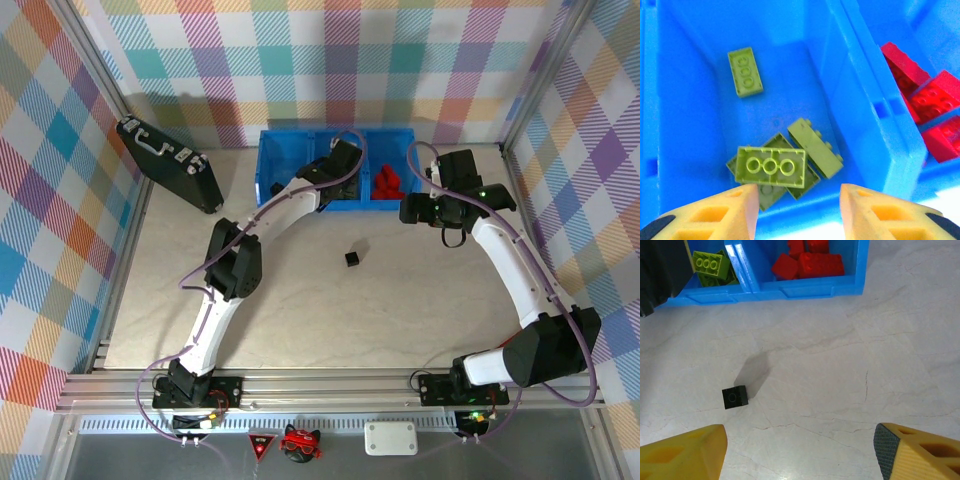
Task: Sort the legos into containers by color
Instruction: Place the lego in the container, then pick up the lego from the center of the table.
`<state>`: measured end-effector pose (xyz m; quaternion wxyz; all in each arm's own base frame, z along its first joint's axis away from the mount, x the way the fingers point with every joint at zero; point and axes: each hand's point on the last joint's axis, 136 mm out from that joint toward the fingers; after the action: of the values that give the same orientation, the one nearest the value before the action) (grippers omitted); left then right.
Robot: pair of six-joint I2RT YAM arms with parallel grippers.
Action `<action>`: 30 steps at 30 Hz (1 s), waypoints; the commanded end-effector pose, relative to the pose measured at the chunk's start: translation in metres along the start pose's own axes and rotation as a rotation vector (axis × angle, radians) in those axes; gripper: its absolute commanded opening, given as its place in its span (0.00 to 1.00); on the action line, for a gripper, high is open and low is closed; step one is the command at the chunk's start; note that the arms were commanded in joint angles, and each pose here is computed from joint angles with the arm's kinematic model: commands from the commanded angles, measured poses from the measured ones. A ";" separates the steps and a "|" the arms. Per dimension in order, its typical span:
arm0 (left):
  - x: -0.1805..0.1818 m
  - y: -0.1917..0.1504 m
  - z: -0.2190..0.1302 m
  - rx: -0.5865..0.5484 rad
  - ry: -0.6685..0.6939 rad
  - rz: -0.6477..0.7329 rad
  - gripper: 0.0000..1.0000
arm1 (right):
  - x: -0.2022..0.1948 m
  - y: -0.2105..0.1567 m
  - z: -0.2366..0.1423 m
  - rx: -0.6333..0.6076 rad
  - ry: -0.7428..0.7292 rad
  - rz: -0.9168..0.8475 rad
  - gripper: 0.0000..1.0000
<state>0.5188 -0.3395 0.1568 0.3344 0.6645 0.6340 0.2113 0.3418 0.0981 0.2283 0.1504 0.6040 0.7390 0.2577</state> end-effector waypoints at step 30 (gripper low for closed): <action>-0.036 -0.158 -0.050 0.468 0.112 -0.048 0.63 | 0.008 0.001 -0.009 -0.007 0.038 0.032 0.78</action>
<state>0.3825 -0.3712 0.1089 0.1737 0.6980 0.6900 0.0803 0.3402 0.1009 0.2281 0.1395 0.6105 0.7340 0.2629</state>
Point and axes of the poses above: each hand's point on the last joint's axis, 136 mm out from that joint toward the fingers, its own z axis out along the fingers, its own x axis along the line the jaws close on, y = z × x, and after that the axes turned 11 degrees about -z, right-handed
